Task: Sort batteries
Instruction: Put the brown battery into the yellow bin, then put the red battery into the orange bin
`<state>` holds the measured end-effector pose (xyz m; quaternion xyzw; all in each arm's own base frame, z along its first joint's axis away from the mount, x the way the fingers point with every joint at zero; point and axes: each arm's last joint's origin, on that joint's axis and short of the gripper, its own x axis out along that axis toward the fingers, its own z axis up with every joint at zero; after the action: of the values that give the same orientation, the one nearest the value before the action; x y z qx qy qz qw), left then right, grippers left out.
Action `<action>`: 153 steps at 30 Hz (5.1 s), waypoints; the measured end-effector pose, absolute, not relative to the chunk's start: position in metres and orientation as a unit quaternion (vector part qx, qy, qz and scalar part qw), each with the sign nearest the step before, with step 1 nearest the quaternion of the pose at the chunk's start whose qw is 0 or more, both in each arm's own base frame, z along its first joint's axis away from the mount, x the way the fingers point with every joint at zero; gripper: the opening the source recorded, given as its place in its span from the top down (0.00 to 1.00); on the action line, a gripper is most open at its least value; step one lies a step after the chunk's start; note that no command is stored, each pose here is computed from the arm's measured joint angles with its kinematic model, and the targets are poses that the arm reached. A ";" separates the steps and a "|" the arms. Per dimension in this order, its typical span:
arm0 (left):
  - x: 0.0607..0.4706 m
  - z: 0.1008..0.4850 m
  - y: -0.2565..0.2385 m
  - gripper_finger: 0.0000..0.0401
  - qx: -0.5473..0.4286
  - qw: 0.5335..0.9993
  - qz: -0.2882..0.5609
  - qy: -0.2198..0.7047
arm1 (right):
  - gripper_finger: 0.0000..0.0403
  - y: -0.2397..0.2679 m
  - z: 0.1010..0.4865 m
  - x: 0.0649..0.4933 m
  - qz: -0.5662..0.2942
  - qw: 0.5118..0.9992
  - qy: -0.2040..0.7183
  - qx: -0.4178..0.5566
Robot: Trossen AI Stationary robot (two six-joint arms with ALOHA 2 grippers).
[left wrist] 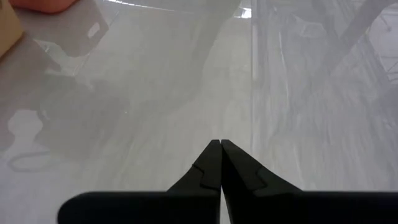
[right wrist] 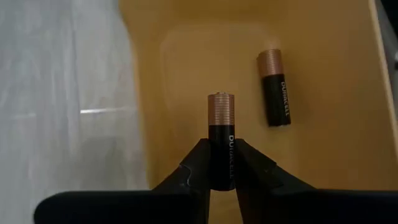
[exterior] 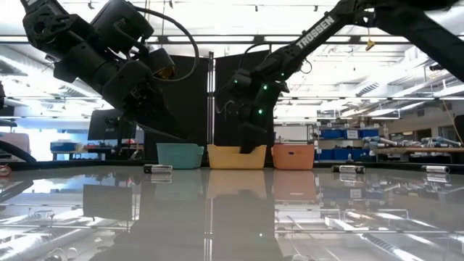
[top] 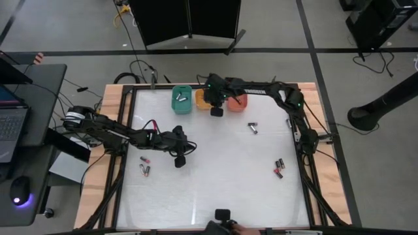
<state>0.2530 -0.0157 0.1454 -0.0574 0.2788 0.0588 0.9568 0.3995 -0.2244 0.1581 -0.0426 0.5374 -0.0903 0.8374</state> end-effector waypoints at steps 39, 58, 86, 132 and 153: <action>0.243 0.221 -0.002 0.98 0.013 0.794 -0.035 0.607 | 0.98 -0.033 0.173 0.271 -0.068 0.942 0.329 -0.006; 0.242 0.221 -0.029 0.98 0.002 0.792 -0.057 0.607 | 0.96 0.054 0.173 0.191 -0.107 0.850 0.479 0.192; 0.244 0.221 -0.029 0.98 -0.011 0.801 -0.035 0.597 | 0.60 0.122 0.176 0.138 -0.215 0.658 0.652 0.310; 0.246 0.186 -0.029 0.98 0.000 0.844 -0.045 0.535 | 0.86 -0.050 0.231 0.268 -0.264 0.841 0.461 0.098; 0.246 0.186 -0.029 0.98 -0.004 0.843 -0.049 0.535 | 0.86 -0.230 0.156 0.291 -0.282 0.749 0.565 0.198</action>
<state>0.2464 -0.0290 0.1863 -0.0041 0.5350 -0.0492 0.8434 0.2914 -0.2301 0.1557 0.1983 0.5654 -0.2823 0.7492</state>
